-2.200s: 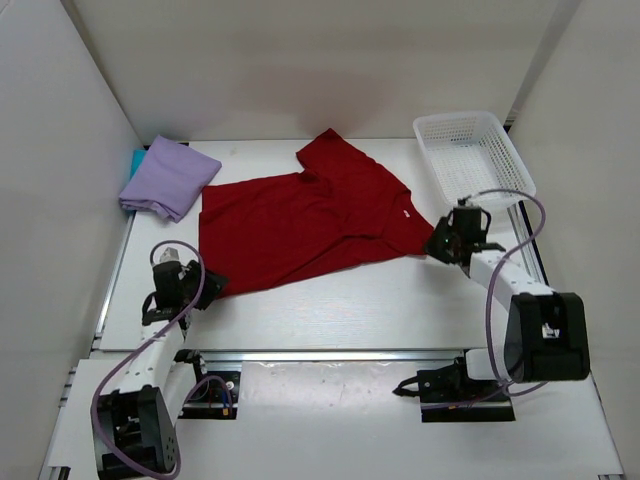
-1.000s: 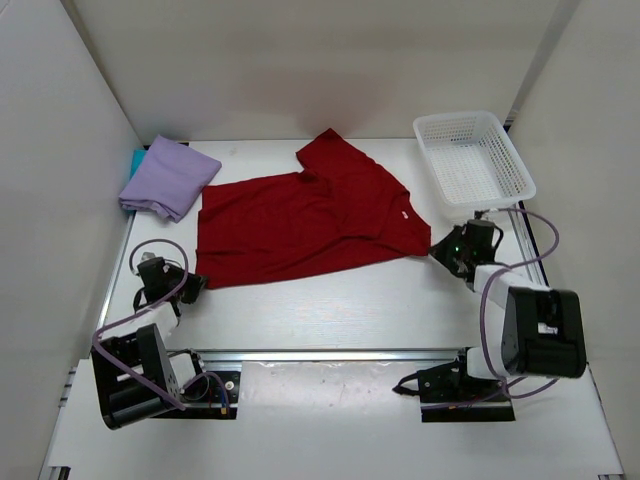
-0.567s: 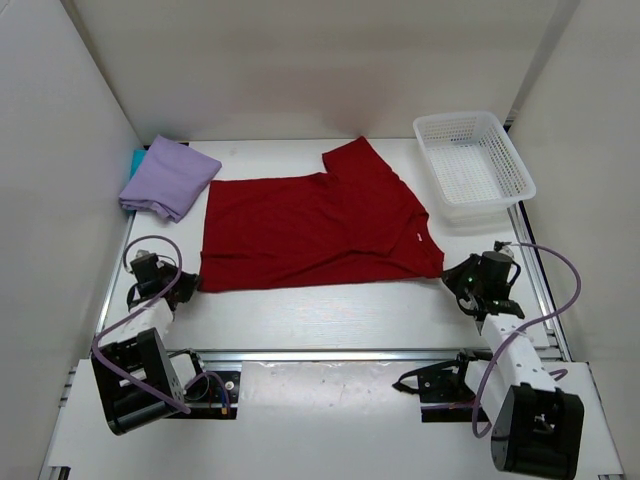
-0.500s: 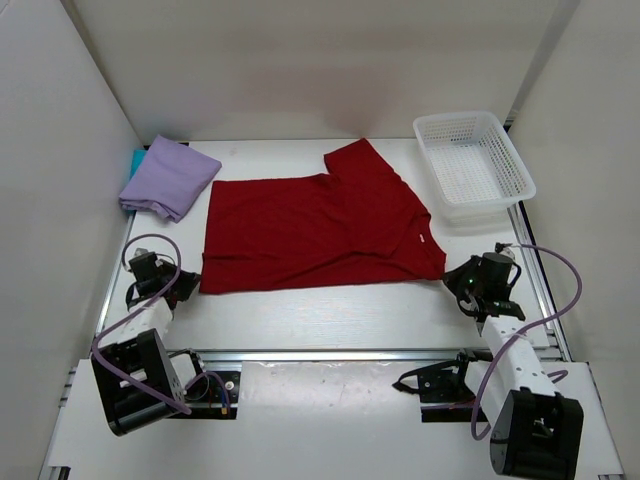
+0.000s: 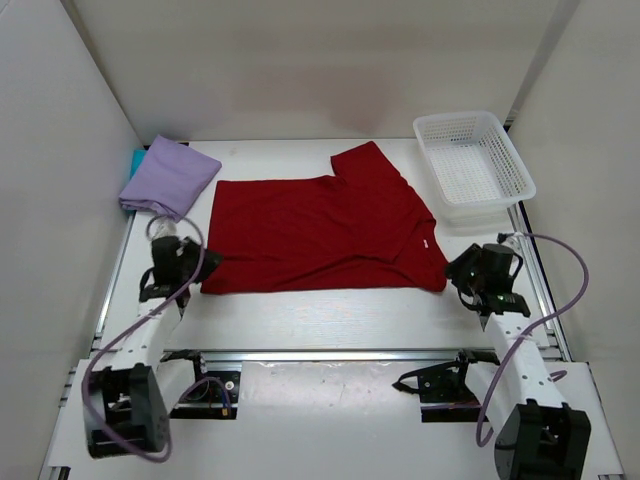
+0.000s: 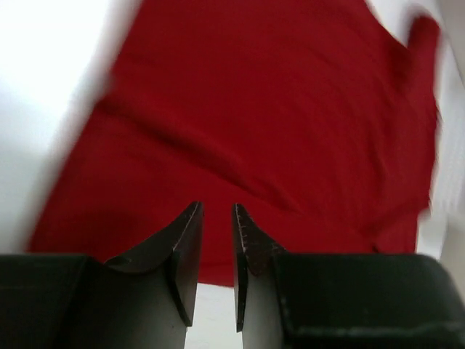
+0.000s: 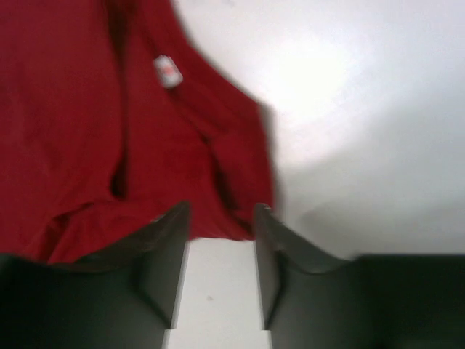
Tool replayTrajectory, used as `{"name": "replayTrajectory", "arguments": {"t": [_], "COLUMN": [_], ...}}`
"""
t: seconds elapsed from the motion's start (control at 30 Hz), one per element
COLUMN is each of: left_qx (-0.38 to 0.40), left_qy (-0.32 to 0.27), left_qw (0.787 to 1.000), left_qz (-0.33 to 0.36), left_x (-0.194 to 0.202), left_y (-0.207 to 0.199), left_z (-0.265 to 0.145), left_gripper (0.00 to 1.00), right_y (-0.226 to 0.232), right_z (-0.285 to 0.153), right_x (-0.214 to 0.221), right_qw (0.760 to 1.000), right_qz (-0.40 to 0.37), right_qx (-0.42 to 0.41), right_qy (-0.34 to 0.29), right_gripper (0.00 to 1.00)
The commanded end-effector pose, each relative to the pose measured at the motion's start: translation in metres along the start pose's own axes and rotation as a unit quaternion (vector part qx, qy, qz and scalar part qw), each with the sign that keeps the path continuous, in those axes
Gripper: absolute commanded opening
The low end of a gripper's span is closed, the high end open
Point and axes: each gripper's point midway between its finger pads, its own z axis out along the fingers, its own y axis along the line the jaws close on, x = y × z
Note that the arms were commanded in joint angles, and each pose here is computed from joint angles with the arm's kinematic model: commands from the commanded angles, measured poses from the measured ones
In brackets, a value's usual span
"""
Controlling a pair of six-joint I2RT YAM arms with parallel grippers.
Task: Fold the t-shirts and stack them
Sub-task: Fold the flattened tshirt in 1/3 of the way
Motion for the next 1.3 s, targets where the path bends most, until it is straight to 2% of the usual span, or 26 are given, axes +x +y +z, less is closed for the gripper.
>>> {"name": "replayTrajectory", "arguments": {"t": [0.0,0.03,0.07,0.13,0.17,0.2,0.23,0.27,0.33,0.37,0.5,0.67,0.8,0.87,0.93,1.0,1.07,1.17,1.27], "left_qx": [0.078,0.092,0.126,0.135,0.163,0.175,0.172,0.178,0.173,0.169,0.154,0.145,0.141,0.143,0.143,0.142,0.144,0.144,0.146], "left_qy": [0.002,0.022,0.045,0.077,0.079,0.095,0.106,0.106,0.103,0.095,0.074,0.078,0.087,0.088,0.09,0.087,0.084,0.085,0.081], "left_qw": [0.99,0.985,0.977,0.97,0.964,0.961,0.96,0.959,0.962,0.965,0.973,0.975,0.976,0.975,0.975,0.975,0.976,0.976,0.976], "left_qz": [0.116,0.145,0.167,0.187,0.192,0.194,0.195,0.191,0.185,0.179,0.154,0.148,0.144,0.142,0.144,0.145,0.143,0.138,0.139], "left_x": [0.013,0.037,0.062,0.093,0.102,0.113,0.118,0.119,0.118,0.113,0.096,0.099,0.103,0.104,0.107,0.107,0.104,0.106,0.104], "left_y": [-0.075,-0.09,-0.11,-0.12,-0.134,-0.139,-0.137,-0.141,-0.133,-0.129,-0.108,-0.096,-0.092,-0.092,-0.093,-0.092,-0.093,-0.09,-0.092], "left_z": [-0.007,-0.007,-0.013,-0.01,-0.012,-0.01,-0.007,-0.006,-0.002,0.0,0.006,0.011,0.014,0.015,0.014,0.015,0.015,0.014,0.013], "left_gripper": [0.33,0.33,0.34,0.34,0.33,0.33,0.33,0.32,0.32,0.32,0.33,0.33,0.33,0.33,0.33,0.33,0.33,0.32,0.33], "right_y": [0.055,0.072,0.087,0.124,0.129,0.133,0.14,0.146,0.149,0.152,0.146,0.139,0.142,0.144,0.144,0.146,0.15,0.163,0.18], "right_z": [-0.005,-0.007,0.001,0.005,0.015,0.021,0.023,0.028,0.04,0.042,0.058,0.074,0.077,0.078,0.08,0.081,0.083,0.086,0.092], "right_x": [-0.033,-0.042,-0.019,0.007,0.015,0.026,0.023,0.028,0.032,0.032,0.045,0.058,0.059,0.06,0.06,0.062,0.06,0.052,0.039], "right_qw": [0.994,0.991,0.989,0.974,0.974,0.969,0.967,0.963,0.961,0.959,0.961,0.961,0.962,0.96,0.961,0.96,0.96,0.961,0.961], "right_qz": [-0.064,-0.077,-0.106,-0.165,-0.17,-0.187,-0.187,-0.191,-0.19,-0.194,-0.181,-0.17,-0.164,-0.157,-0.155,-0.152,-0.146,-0.153,-0.177], "right_qx": [-0.07,-0.091,-0.106,-0.15,-0.147,-0.15,-0.163,-0.179,-0.187,-0.191,-0.187,-0.174,-0.175,-0.185,-0.182,-0.184,-0.186,-0.188,-0.177], "right_qy": [-0.046,-0.054,-0.013,0.026,0.043,0.058,0.049,0.058,0.074,0.075,0.096,0.128,0.133,0.139,0.138,0.146,0.15,0.137,0.12], "right_gripper": [0.34,0.25,0.19,0.08,0.05,0.06,0.13,0.25,0.38,0.41,0.47,0.46,0.42,0.37,0.24,0.19,0.06,0.0,0.0]}}
